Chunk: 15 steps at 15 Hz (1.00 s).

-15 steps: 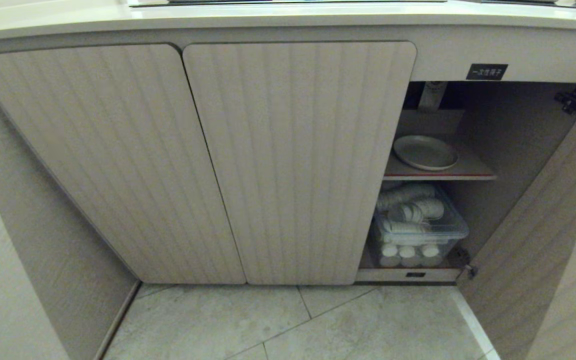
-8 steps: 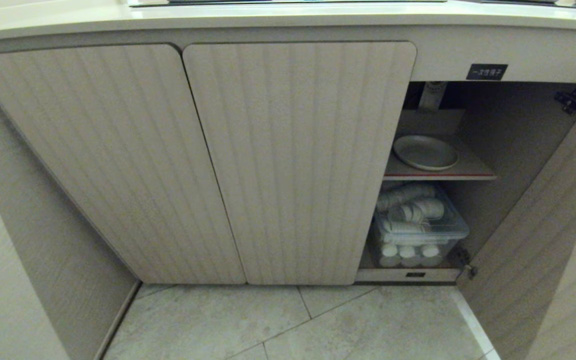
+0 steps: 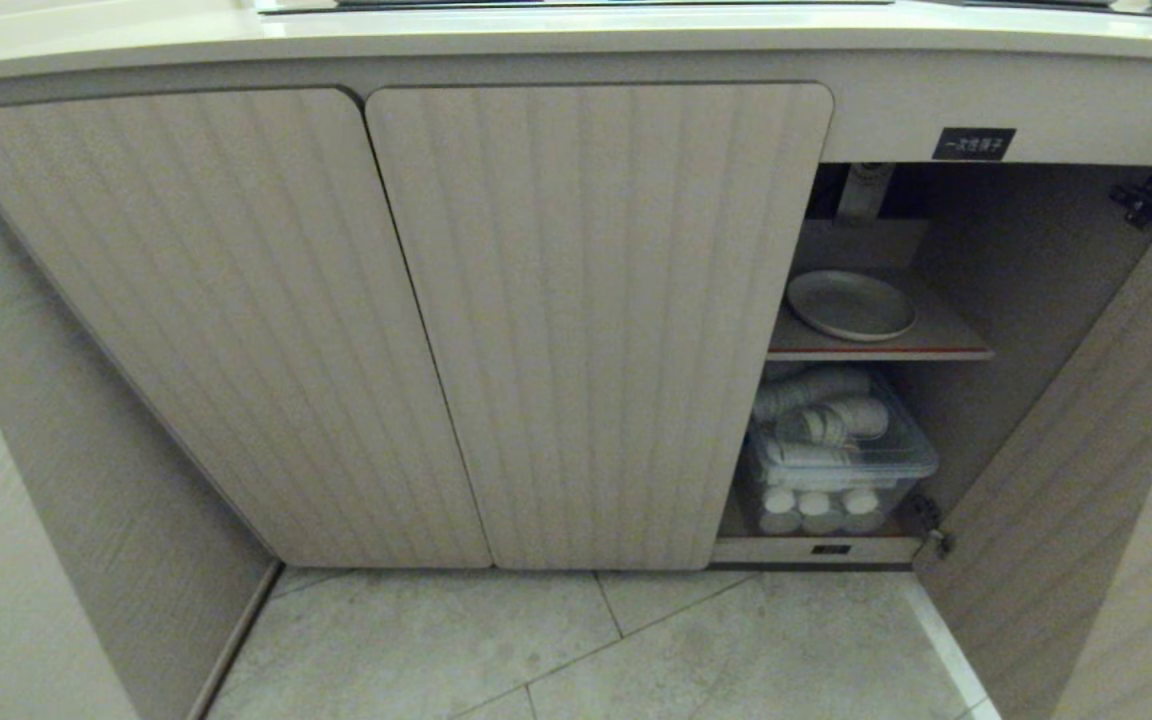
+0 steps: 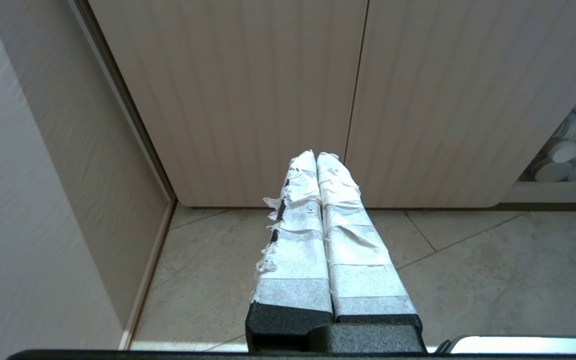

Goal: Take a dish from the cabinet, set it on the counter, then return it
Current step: Close the cabinet door

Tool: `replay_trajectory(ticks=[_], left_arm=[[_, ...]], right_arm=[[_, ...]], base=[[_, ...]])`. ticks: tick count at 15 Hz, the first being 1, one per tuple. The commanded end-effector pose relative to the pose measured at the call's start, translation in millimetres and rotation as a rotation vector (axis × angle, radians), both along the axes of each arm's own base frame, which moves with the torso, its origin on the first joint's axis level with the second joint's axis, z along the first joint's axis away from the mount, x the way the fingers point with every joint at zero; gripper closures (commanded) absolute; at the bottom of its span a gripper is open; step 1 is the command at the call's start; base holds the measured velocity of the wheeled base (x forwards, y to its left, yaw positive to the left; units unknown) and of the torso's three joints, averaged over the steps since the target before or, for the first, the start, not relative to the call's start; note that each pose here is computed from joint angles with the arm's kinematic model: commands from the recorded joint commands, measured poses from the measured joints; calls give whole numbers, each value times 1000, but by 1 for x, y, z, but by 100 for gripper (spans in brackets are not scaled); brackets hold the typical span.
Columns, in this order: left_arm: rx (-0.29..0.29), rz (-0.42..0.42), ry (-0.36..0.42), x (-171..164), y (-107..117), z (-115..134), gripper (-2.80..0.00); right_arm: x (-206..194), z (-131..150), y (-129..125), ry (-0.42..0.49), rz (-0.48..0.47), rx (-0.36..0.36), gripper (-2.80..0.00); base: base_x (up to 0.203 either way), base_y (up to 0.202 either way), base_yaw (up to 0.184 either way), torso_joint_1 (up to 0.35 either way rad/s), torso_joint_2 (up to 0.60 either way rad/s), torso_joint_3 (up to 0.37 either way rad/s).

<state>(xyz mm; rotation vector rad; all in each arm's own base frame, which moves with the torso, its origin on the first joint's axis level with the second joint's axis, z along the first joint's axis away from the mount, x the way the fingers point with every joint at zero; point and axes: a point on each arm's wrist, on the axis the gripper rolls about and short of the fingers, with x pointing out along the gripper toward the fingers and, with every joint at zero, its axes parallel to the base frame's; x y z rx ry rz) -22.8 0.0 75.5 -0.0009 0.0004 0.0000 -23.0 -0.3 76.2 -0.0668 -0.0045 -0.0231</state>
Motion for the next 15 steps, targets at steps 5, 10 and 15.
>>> replay_trajectory(ticks=[5,10,15], left_arm=[[1,0,0,0,0,0,0],[-1,0,0,0,0,0,0],[-1,0,0,0,0,0,0]], right_arm=[[0,0,0,1,0,-1,0],[0,0,0,1,0,-1,0],[0,0,0,1,0,-1,0]], base=[[0,0,0,0,0,0],[0,0,0,0,0,0],[0,0,0,0,0,0]])
